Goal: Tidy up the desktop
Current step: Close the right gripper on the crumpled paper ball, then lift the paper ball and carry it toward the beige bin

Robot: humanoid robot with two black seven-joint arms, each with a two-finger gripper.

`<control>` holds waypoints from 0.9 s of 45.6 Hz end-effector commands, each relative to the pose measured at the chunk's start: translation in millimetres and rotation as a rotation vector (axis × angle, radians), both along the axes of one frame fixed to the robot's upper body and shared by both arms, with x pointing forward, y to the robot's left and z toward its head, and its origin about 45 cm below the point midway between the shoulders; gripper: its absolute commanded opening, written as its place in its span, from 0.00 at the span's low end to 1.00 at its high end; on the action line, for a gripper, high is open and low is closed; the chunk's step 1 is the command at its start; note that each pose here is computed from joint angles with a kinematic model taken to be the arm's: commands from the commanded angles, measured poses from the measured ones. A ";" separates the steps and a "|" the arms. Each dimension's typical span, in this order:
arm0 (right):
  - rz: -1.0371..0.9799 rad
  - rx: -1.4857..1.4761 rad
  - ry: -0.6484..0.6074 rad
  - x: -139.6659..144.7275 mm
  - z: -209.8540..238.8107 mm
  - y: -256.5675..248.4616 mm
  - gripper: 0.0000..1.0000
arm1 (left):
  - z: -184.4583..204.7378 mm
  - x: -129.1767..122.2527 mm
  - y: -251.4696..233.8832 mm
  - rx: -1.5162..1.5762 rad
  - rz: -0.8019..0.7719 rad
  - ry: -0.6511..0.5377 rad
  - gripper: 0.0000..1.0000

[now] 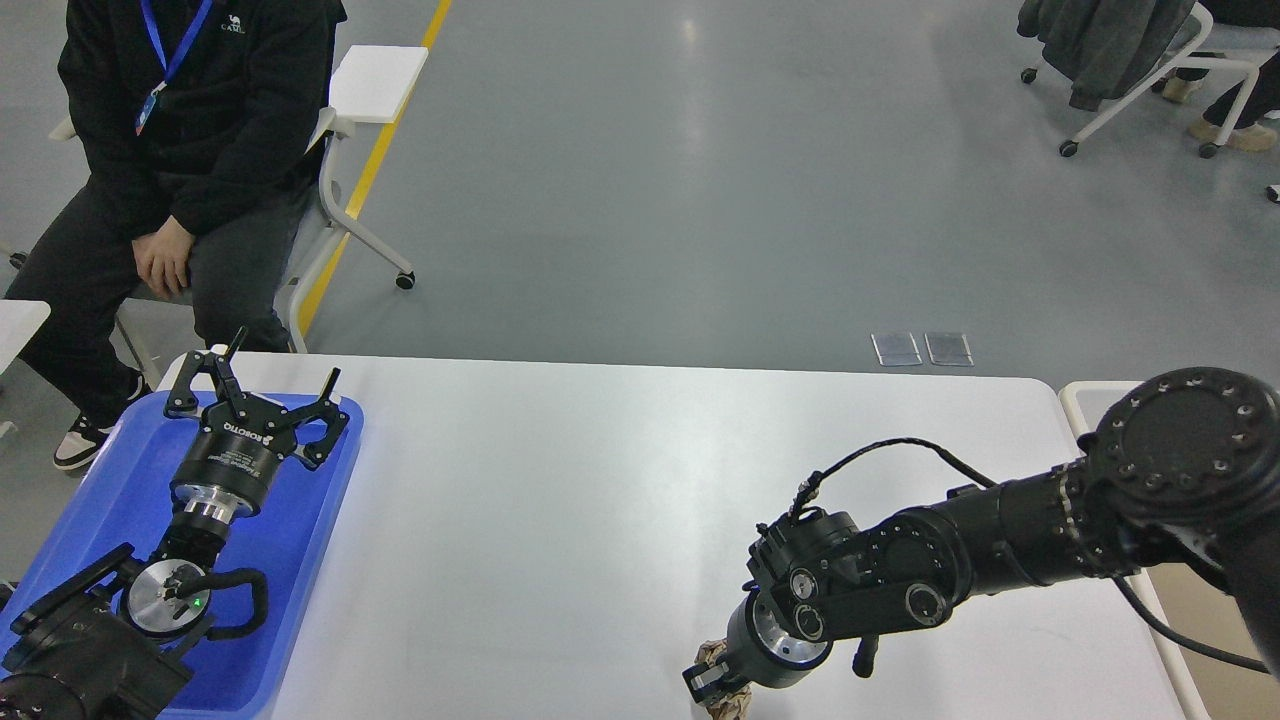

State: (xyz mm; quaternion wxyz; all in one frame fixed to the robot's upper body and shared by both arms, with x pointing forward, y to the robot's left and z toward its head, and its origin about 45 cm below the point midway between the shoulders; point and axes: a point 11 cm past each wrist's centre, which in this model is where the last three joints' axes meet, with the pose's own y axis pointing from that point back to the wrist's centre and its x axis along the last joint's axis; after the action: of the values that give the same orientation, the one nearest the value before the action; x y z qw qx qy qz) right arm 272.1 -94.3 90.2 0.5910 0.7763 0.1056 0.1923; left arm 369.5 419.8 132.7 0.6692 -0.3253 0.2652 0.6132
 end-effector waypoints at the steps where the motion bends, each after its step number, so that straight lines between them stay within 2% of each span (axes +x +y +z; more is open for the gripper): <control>1: 0.019 0.012 -0.031 11.3 29.8 1.3 0.00 | 0.0 0.0 0.0 0.000 0.000 0.000 0.99; 7: 0.019 0.010 -0.088 29.6 60.3 -7.7 0.00 | -0.3 0.1 -0.7 -0.001 -0.001 0.001 0.99; 19: 0.030 0.014 -0.161 47.0 106.6 -9.2 0.00 | 0.2 0.6 -0.8 -0.001 -0.002 -0.001 0.99; 24: 0.031 0.015 -0.236 65.1 149.2 -12.5 0.00 | 0.3 0.6 -0.8 -0.001 -0.002 -0.001 0.99; 33: 0.042 -0.048 -0.172 71.2 203.4 -21.3 0.00 | 0.3 0.6 -0.8 -0.001 -0.002 -0.001 0.99; 41: 0.042 -0.072 -0.187 78.6 250.3 -30.5 0.00 | -0.3 0.1 -0.7 -0.001 -0.001 0.001 0.99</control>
State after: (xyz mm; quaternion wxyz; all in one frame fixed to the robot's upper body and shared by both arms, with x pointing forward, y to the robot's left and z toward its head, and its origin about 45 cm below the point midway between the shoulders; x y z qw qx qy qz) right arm 343.8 -115.8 275.5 0.6097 0.7423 0.0694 0.2691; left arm 370.2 418.7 133.1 0.6698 -0.3259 0.2655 0.6121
